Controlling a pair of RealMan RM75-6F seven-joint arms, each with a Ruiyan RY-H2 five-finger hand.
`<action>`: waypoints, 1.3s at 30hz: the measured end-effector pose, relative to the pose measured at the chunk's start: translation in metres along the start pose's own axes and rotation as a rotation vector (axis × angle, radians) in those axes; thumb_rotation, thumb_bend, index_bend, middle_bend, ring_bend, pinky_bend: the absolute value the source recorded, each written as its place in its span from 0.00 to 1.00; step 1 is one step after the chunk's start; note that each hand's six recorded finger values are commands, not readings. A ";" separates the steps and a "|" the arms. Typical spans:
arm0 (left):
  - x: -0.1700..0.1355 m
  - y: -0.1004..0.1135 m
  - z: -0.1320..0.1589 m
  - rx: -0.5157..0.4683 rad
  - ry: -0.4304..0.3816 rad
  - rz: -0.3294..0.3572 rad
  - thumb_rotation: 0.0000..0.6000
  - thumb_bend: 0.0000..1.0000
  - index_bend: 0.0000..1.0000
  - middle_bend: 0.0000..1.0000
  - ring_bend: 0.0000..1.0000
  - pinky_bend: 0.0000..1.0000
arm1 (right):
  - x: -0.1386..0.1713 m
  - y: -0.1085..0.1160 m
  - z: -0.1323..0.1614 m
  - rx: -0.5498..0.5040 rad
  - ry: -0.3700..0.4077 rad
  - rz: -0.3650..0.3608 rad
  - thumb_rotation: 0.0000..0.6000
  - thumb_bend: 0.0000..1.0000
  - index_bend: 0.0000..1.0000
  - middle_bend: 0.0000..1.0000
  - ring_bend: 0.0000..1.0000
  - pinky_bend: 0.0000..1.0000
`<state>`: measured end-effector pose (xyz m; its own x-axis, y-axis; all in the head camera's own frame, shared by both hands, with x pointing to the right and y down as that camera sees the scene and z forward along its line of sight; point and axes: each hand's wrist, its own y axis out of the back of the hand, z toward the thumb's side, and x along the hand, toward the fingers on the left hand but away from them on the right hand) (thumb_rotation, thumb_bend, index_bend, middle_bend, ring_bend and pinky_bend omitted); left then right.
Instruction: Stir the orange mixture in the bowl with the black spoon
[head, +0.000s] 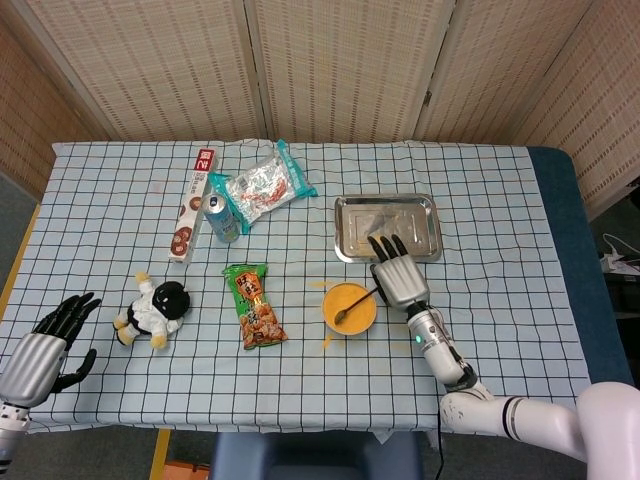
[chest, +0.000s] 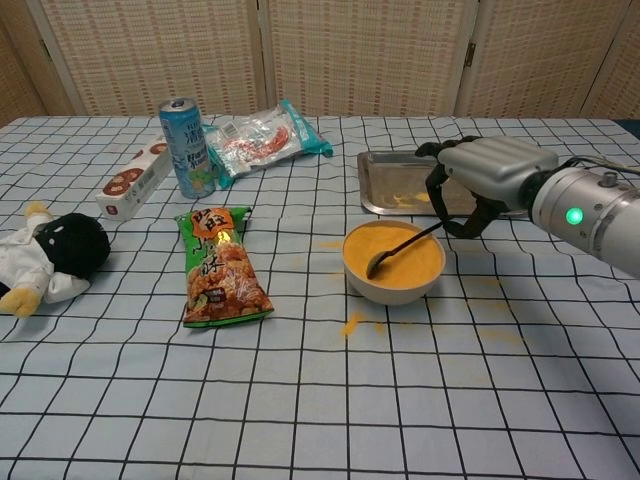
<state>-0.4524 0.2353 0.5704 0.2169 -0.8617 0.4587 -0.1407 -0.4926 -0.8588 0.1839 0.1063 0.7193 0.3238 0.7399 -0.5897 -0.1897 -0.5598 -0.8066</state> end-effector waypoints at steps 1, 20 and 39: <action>0.000 0.000 0.000 0.000 -0.001 0.000 1.00 0.49 0.00 0.00 0.00 0.19 | 0.000 0.000 0.001 0.001 0.003 -0.003 1.00 0.36 0.67 0.01 0.00 0.02; -0.002 0.000 0.002 -0.006 -0.018 0.000 1.00 0.49 0.00 0.00 0.00 0.19 | -0.001 0.016 -0.009 -0.006 -0.001 -0.088 1.00 0.52 0.83 0.13 0.00 0.05; -0.002 0.000 0.003 -0.003 -0.018 -0.004 1.00 0.49 0.00 0.00 0.00 0.19 | -0.003 0.004 -0.003 0.221 0.055 0.031 1.00 0.54 0.86 0.13 0.00 0.05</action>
<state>-0.4497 0.2376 0.5691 0.2349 -0.8576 0.4575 -0.1429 -0.4961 -0.8565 0.1845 0.1007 0.7182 0.3642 0.6987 -0.6158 -0.3963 -0.4820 -0.7814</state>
